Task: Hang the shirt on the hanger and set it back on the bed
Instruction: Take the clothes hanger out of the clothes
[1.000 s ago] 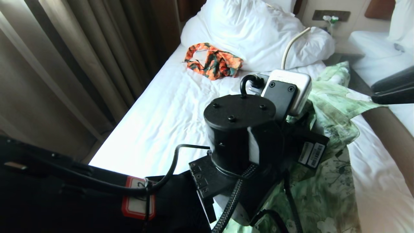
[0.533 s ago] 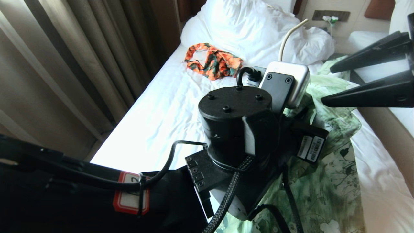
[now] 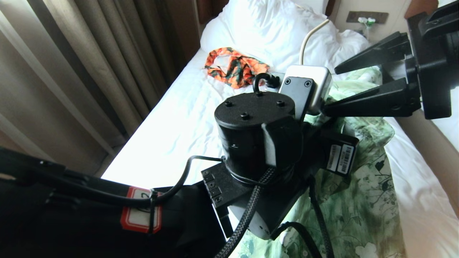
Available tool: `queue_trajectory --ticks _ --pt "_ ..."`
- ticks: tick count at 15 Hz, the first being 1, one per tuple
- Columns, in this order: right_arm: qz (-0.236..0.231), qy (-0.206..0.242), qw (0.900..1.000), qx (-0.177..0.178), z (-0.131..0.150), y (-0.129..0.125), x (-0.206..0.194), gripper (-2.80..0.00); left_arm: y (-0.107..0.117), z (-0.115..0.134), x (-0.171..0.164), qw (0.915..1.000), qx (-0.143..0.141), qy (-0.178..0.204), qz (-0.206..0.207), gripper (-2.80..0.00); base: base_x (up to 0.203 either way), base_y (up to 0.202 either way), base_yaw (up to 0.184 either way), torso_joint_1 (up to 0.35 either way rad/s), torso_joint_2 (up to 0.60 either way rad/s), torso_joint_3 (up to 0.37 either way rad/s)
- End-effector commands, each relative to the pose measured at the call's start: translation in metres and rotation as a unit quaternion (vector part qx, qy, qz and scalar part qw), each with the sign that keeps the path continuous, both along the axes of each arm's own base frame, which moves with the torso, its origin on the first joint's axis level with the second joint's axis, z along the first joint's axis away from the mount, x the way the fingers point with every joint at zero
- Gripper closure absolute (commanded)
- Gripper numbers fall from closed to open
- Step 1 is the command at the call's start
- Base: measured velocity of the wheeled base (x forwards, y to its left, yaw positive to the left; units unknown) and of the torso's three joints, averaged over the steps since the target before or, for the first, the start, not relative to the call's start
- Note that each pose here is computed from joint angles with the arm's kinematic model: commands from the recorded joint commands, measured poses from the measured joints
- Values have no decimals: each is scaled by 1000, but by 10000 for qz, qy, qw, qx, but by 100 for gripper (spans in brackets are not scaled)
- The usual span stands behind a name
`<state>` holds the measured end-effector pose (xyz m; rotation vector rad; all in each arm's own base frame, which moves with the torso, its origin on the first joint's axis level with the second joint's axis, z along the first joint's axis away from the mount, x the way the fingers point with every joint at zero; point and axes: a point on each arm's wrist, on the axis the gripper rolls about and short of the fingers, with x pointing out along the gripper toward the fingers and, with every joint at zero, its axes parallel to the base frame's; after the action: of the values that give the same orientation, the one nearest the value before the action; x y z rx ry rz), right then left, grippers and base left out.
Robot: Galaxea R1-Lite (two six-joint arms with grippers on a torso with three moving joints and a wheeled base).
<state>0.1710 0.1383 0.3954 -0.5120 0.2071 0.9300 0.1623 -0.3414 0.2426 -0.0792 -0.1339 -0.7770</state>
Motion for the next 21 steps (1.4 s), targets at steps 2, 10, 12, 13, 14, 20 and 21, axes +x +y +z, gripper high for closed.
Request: queue_trajectory --ticks 2,10,12,13,14,20,21 --pt "159 124 9998 84 -4 1 13 -280 4 9 -6 9998 -198 17 -63 0 0 0 0 0 0 0" --pt "624 41 9973 397 -6 7 35 -280 3 16 -23 9992 -297 19 -275 0 0 0 0 0 0 0" --pt "675 40 9969 410 -6 10 37 -280 4 16 -23 9992 -299 19 -275 0 0 0 0 0 0 0" --pt "696 3 9967 423 -5 11 38 -280 4 16 -22 9992 -306 20 -268 0 0 0 0 0 0 0" --pt "747 -72 9962 446 -5 12 39 0 4 16 -23 9992 -304 24 -275 0 0 0 0 0 0 0" --pt "875 -94 9949 500 -5 16 40 0 4 16 -23 9991 -311 21 -276 0 0 0 0 0 0 0" --pt "880 -91 9948 508 -5 16 40 0 4 17 -23 9991 -324 16 -281 0 0 0 0 0 0 0"
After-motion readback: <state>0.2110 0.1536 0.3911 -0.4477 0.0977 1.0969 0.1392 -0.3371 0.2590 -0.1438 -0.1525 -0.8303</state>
